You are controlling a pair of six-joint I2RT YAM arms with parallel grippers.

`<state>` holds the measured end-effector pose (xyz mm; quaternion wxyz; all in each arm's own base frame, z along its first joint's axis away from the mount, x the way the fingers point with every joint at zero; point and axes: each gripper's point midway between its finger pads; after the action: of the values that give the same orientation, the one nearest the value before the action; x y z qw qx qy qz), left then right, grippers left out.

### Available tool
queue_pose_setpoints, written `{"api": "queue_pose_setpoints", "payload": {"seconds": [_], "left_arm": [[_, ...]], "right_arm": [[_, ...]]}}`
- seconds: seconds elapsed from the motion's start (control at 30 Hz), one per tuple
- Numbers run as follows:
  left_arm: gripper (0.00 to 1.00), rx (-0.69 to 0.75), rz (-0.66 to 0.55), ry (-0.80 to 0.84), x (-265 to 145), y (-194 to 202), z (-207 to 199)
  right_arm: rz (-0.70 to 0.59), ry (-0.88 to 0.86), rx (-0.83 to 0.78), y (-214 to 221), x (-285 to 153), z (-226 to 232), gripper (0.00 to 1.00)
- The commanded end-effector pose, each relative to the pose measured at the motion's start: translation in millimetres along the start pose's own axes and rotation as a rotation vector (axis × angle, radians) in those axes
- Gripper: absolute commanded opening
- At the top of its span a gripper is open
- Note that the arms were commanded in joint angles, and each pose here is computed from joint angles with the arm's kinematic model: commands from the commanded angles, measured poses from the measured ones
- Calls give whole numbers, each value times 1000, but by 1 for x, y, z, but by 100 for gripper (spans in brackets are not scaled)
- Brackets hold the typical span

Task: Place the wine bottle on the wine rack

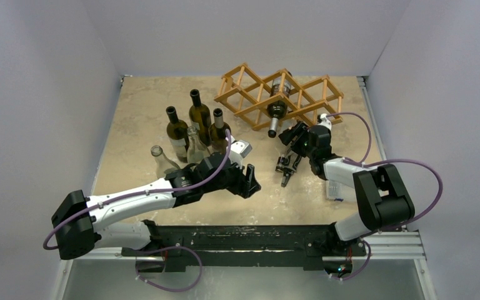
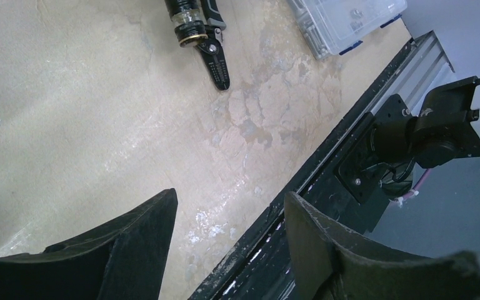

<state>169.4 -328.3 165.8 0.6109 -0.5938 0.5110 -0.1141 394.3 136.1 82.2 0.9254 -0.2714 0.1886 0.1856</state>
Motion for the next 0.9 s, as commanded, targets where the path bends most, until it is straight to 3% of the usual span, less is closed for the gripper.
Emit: {"api": "queue_pose_setpoints", "payload": {"seconds": [0.0,0.2,0.4,0.6,0.67,0.87], "left_arm": [[63,23,-22,-1,-7,-3,-1],[63,25,-44,7,-15,-10,-4],[64,26,-61,15,-20,-16,-7],[64,21,-61,31,-18,-18,-11],[64,16,-61,39,-17,-18,-13],[64,19,-61,49,-16,-18,-16]], "right_arm": [[-89,-209,-56,-35,6,72,0],[-85,-177,-61,-33,13,63,26],[-96,-135,-62,-33,13,51,67],[-110,-50,-94,-35,17,32,84],[-108,-40,-97,-33,16,28,98],[-96,-9,-104,-30,4,20,99]]}}
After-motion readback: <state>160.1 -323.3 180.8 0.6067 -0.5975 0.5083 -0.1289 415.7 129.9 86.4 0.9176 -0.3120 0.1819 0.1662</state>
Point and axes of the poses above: each gripper's point midway between its finger pads, its own x axis out along the fingers, its own z axis along the line the jaws close on, y = z × x, and after that the axes turned 15 degrees about x, right-handed
